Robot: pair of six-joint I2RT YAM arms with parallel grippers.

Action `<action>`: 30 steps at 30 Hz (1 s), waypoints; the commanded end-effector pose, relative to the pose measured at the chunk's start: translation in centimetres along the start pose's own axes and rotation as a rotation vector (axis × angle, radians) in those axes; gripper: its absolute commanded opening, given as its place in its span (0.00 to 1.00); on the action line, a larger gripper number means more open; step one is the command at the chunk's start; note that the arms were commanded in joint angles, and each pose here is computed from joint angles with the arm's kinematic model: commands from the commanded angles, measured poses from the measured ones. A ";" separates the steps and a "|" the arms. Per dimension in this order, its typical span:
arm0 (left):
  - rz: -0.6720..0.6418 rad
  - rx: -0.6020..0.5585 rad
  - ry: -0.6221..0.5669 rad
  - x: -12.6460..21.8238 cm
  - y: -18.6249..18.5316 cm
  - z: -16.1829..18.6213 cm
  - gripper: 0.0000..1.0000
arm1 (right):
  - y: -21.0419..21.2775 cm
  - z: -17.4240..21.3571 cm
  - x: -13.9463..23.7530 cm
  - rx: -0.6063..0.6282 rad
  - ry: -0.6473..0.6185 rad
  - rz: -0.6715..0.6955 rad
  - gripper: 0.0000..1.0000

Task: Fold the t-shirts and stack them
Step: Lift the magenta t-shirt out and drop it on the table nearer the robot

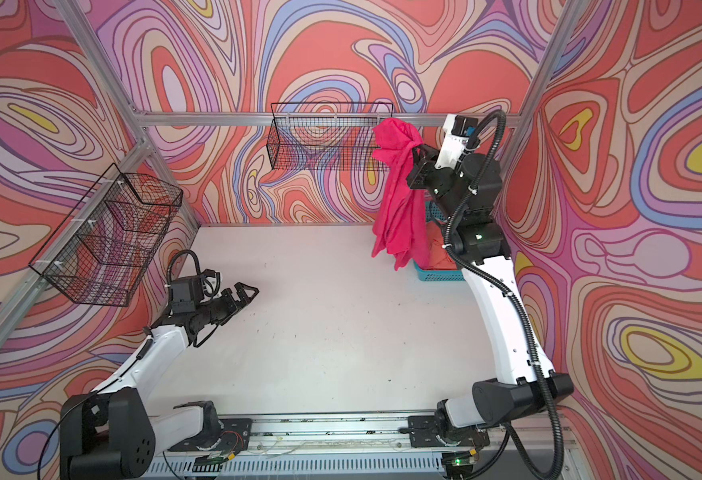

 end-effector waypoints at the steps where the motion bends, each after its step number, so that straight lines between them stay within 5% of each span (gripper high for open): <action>1: 0.015 0.006 -0.012 0.3 -0.1 0.0 1.00 | 4.3 -4.6 0.8 0.014 -0.148 -0.195 0.00; 8: 0.011 0.005 -0.025 0.5 -0.2 0.0 1.00 | 10.9 -6.1 0.1 -0.064 -0.199 -0.439 0.00; 16: -0.020 -0.013 -0.054 1.1 0.0 -0.2 1.00 | 14.4 1.4 -2.4 -0.138 -0.017 -0.517 0.00; 22: -0.050 -0.024 -0.075 1.4 0.2 -0.5 1.00 | 13.7 11.4 -2.6 -0.203 0.269 -0.444 0.00; 30: -0.038 -0.058 -0.036 0.3 -0.5 -0.3 1.00 | 9.6 27.7 -3.1 -0.238 0.604 -0.141 0.00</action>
Point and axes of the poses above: each gripper's point midway between its finger pads, its own x axis back along the fingers, its own y axis along the line the jaws close on, z = x × y, the point moved 4 cm from there along x, back along the fingers, and after that the axes turned 8 degrees about x, right-handed, at the moved point
